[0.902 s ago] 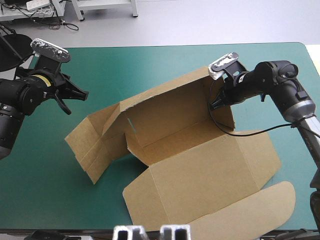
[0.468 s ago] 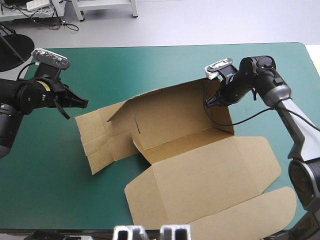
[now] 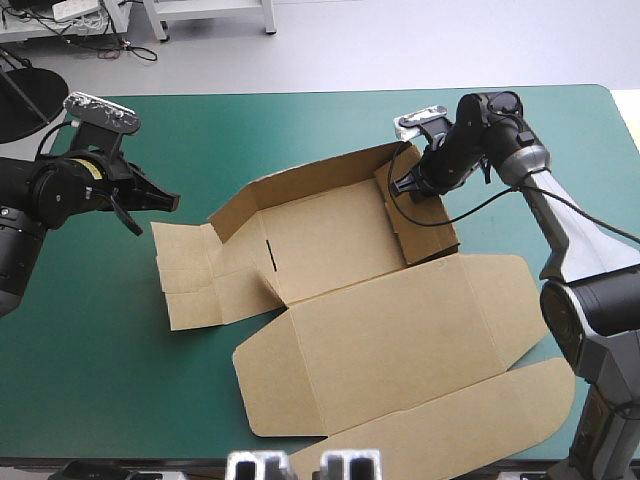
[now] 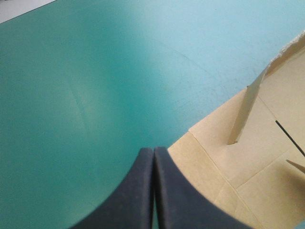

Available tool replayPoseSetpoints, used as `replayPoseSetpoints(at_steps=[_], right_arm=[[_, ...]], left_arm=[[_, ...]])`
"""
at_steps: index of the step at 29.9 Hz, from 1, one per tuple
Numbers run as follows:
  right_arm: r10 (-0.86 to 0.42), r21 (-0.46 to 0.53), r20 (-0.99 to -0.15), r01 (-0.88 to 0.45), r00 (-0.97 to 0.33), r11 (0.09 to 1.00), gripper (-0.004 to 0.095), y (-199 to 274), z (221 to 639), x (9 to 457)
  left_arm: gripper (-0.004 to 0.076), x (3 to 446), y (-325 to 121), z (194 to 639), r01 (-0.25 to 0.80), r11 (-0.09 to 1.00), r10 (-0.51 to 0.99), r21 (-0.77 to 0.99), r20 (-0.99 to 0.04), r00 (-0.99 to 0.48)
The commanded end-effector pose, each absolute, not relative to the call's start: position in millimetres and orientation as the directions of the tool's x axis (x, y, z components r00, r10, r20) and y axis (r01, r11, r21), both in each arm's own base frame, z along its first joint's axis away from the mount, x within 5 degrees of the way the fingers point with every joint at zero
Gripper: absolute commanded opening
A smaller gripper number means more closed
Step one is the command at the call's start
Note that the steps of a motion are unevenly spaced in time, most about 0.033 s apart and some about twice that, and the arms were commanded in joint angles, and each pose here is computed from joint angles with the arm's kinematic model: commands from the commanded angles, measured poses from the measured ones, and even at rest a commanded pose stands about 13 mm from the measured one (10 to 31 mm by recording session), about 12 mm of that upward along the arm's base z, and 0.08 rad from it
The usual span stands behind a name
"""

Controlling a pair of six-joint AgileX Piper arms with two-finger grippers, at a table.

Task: Fold the box

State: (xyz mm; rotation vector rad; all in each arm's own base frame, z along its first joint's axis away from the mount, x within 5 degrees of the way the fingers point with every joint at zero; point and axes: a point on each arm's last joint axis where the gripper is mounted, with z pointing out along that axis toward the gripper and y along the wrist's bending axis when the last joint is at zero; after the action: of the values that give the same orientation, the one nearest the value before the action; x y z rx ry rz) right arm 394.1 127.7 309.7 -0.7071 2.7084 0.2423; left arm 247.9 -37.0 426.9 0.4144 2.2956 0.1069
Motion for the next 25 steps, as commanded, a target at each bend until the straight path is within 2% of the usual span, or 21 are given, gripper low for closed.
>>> replayPoseSetpoints(at_steps=[1,4,8,14,19,25], right_arm=[[-0.411,0.071,-0.507,-0.512,-0.758,0.856,0.0568,128,372,381],[-0.398,0.053,-0.580,-0.520,-0.711,0.853,0.0683,126,401,372],[-0.390,0.031,-0.616,-0.516,-0.684,0.856,0.0691,122,419,361],[-0.384,0.036,-0.614,-0.511,-0.689,0.859,0.0691,122,419,361],[-0.404,0.047,-0.533,-0.503,-0.744,0.863,0.0691,121,390,363],[-0.453,0.068,-0.335,-0.500,-0.826,0.863,0.0691,118,325,362]], left_arm=[[-0.0010,243,-33,447,0.225,0.946,0.322,0.235,-0.767,-0.555],[-0.0010,243,-33,448,0.221,0.944,0.328,0.244,-0.765,-0.555],[-0.0010,243,-32,448,0.218,0.943,0.332,0.251,-0.764,-0.553],[-0.0010,243,-32,448,0.218,0.943,0.333,0.253,-0.764,-0.552],[-0.0010,243,-32,447,0.209,0.949,0.315,0.237,-0.765,-0.561],[-0.0010,243,-33,448,0.210,0.950,0.309,0.230,-0.772,-0.555]])
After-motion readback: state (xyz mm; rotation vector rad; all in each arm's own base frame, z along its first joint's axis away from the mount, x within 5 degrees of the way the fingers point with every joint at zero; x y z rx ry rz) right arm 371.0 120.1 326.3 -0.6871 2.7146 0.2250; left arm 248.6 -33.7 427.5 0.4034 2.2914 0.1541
